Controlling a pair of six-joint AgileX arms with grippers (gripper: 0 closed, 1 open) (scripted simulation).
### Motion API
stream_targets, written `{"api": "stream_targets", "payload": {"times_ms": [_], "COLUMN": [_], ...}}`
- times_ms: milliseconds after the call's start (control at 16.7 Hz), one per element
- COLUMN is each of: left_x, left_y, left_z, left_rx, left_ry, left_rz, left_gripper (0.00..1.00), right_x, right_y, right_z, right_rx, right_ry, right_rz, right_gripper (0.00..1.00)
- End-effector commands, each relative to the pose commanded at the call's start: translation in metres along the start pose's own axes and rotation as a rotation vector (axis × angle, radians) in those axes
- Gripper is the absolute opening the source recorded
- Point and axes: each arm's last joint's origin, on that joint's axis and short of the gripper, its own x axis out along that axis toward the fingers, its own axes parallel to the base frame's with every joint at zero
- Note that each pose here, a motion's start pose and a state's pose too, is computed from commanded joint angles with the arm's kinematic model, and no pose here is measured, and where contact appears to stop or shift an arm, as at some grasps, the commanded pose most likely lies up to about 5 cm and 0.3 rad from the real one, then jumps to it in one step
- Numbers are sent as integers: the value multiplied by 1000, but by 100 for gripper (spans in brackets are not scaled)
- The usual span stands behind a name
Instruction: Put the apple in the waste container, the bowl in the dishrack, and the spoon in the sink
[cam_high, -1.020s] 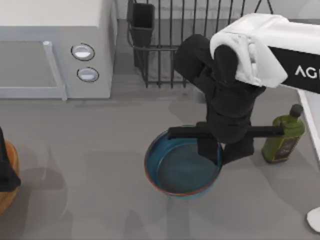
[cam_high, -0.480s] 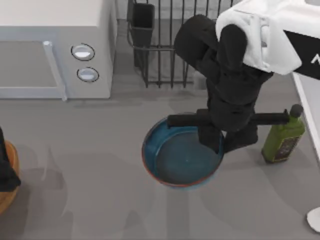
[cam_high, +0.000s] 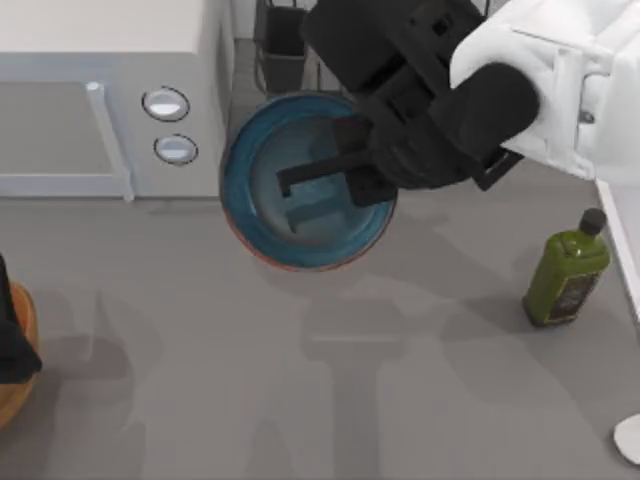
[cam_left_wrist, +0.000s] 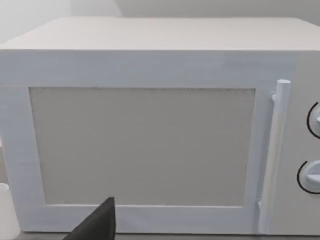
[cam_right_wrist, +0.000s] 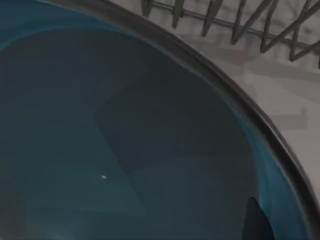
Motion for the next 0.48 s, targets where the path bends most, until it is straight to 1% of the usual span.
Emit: {"api": "stream_targets", "payload": {"times_ms": [180, 240, 360, 480], "left_x": [0, 0, 0, 0], "left_y": [0, 0, 0, 0], "left_z": [0, 0, 0, 0], "left_rx": [0, 0, 0, 0], "left_ry": [0, 0, 0, 0], "left_rz": [0, 0, 0, 0], "left_gripper": [100, 100, 100, 100], "right_x": [-25, -38, -69, -102], "right_y": [13, 15, 10, 1], "right_z": [16, 22, 34, 39], "right_rx": [-3, 19, 96, 168], "right_ry": [-321, -435, -636, -778], "right_rz": [-50, -73, -137, -200], "right_gripper": [0, 0, 0, 0]}}
